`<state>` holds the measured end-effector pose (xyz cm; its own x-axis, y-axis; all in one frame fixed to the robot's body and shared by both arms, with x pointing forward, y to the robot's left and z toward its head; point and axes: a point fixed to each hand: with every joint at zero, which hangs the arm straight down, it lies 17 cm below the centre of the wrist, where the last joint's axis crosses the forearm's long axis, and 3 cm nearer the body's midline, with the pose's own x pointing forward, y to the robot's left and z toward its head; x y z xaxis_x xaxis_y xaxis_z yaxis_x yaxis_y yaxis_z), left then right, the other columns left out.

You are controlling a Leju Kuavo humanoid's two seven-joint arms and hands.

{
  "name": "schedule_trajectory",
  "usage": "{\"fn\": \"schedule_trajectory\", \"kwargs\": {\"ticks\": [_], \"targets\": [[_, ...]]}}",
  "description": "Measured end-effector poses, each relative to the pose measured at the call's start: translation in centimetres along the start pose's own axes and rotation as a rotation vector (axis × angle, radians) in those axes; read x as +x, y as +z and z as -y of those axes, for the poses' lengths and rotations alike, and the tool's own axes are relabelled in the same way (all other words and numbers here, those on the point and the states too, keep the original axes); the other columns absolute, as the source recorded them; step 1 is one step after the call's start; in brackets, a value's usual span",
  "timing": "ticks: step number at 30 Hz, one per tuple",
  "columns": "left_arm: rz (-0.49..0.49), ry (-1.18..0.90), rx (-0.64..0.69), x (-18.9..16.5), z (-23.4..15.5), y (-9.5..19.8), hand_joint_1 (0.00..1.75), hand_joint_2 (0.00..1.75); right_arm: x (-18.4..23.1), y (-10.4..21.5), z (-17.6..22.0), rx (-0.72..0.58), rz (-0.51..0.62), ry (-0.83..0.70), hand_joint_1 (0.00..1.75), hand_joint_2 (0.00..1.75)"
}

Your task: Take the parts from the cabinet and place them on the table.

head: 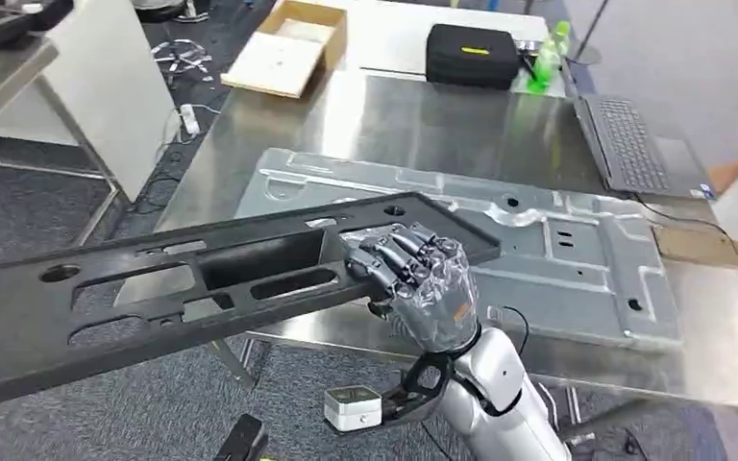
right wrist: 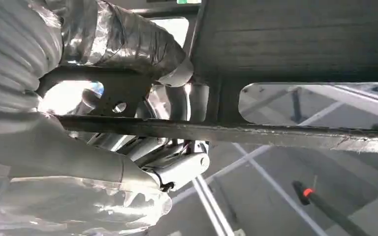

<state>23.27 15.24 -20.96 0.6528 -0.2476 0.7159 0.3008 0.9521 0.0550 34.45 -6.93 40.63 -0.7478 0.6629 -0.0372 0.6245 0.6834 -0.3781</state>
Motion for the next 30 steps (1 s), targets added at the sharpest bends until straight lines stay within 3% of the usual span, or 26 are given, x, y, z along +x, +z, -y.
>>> {"fn": "schedule_trajectory", "kwargs": {"ticks": [9,17,30], "targets": [[0.003,-0.005,0.015,0.3,-0.3,-0.2,0.00,0.00,-2.1,0.1,-0.1,-0.009,-0.103,-0.039,1.75,1.75],[-0.007,0.000,-0.002,-0.2,0.0,0.0,0.00,0.00,-7.8,1.3,-3.6,0.091,-0.330,-0.158,1.75,1.75],[0.000,-0.020,-0.031,0.4,0.4,-0.2,0.00,0.00,-14.8,2.3,-6.5,0.269,-0.322,-0.052,1.75,1.75]]}}
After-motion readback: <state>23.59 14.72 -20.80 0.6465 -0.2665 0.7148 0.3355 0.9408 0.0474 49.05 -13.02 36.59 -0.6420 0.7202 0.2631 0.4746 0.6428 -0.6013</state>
